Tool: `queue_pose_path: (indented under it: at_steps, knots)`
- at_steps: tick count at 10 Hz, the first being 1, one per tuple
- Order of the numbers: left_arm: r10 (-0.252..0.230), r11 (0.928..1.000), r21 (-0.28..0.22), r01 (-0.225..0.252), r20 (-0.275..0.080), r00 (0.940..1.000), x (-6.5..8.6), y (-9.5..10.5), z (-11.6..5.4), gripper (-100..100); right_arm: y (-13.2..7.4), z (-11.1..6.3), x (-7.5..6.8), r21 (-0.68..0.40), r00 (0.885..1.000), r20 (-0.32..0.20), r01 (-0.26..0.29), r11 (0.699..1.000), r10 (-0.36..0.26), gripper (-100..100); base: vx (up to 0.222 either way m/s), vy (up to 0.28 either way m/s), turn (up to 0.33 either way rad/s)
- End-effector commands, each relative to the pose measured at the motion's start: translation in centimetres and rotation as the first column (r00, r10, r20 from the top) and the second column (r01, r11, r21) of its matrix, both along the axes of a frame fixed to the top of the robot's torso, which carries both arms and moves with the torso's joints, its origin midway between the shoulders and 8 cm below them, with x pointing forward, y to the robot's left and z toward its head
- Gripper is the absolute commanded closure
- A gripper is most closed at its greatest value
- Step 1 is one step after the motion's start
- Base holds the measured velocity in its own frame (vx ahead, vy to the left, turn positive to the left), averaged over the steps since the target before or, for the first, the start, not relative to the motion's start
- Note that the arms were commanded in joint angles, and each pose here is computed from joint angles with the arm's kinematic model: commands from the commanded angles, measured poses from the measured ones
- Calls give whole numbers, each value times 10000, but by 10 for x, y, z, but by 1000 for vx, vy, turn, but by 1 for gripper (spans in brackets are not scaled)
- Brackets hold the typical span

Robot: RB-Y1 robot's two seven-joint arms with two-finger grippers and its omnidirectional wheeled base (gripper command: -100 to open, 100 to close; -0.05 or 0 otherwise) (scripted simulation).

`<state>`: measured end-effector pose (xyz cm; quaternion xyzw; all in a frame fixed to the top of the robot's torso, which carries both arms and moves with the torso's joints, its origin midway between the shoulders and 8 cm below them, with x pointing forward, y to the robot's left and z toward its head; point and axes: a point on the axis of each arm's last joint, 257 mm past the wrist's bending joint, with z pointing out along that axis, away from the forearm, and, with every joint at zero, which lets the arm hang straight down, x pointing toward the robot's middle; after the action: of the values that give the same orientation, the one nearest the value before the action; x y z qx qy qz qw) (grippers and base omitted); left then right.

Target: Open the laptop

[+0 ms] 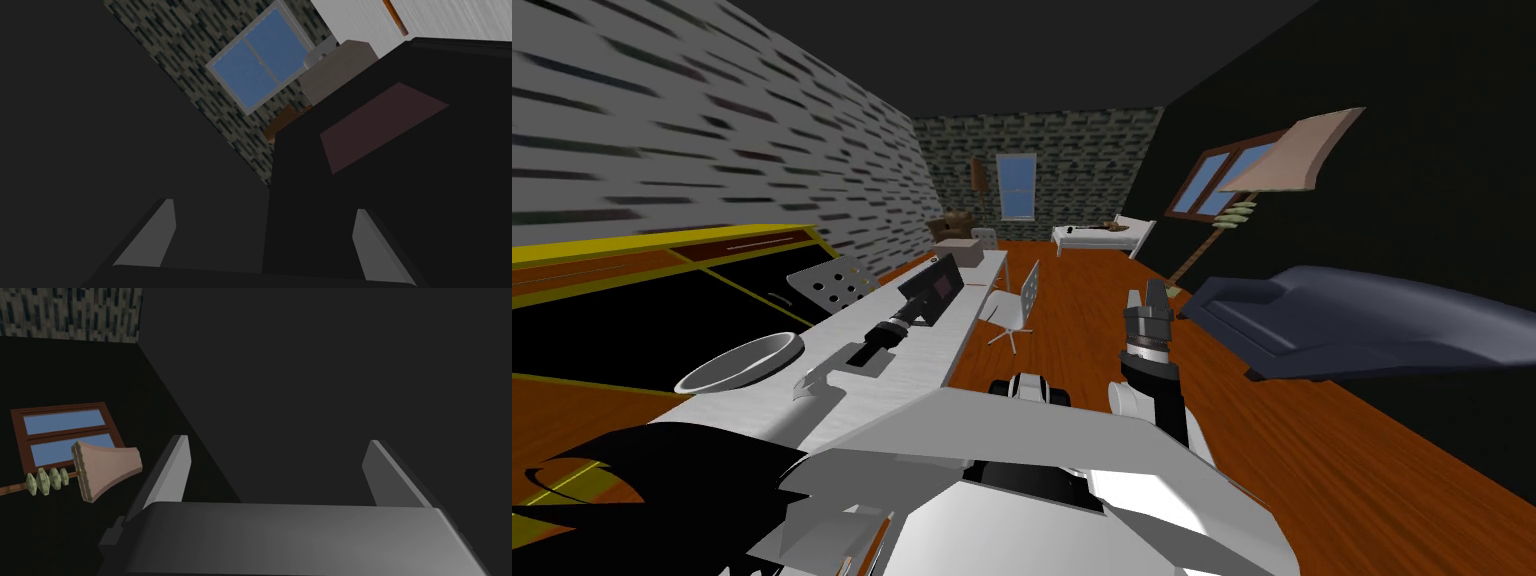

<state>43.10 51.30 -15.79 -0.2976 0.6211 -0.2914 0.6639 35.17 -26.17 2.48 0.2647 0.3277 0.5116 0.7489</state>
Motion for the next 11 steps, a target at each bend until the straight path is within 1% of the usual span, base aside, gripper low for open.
queue_pose_path:
  at_steps: [1, 4, 5, 6, 7, 8, 9, 10, 11]
  knots:
    - [241, 9990, 374, -229, -314, 9992, 0, 27, 1, -100, 0, 0, 0, 0, 10000, 0, 0, 10000, 0, 0, -59, 66, -98]
    - [484, 9960, 772, -439, -570, 9972, -2, 53, 7, -100, 0, 0, 0, 1, 10000, 0, 0, 10000, 0, 0, -51, 49, -52]
    - [531, 9953, 845, -478, -611, 9967, -2, 57, 8, -100, 0, 0, 0, 0, 10000, 0, 0, 10000, 0, 0, -42, 41, -42]
    - [475, 9960, 778, -429, -581, 9972, -2, 51, 7, -100, 0, 0, 0, 1, 10000, -1, 0, 10000, 0, 0, -19, 16, -6]
    - [774, 9942, 786, -727, -586, 9953, -3, 67, 9, -100, 0, 0, 0, 1, 10000, -1, 1, 10000, -1, 0, -16, 0, -199]
    - [995, 9924, 785, -948, -586, 9933, -5, 78, 10, -100, 0, 0, 0, 2, 10000, 0, -1, 10000, 1, 0, -23, -3, -287]
    - [858, 9936, 789, -810, -591, 9946, -2, 72, 9, -100, 0, 0, 0, 2, 10000, 1, -1, 10000, 1, 0, -10, 0, -56]
    - [701, 9948, 786, -654, -586, 9958, -3, 63, 8, 100, 0, 0, 0, 1, 10000, -1, 1, 10000, -1, 0, 8, 1, 201]
    - [480, 9960, 783, -434, -582, 9971, -2, 52, 7, 100, 0, 0, 0, 1, 10000, -2, 2, 10000, -2, 0, 19, 2, 268]
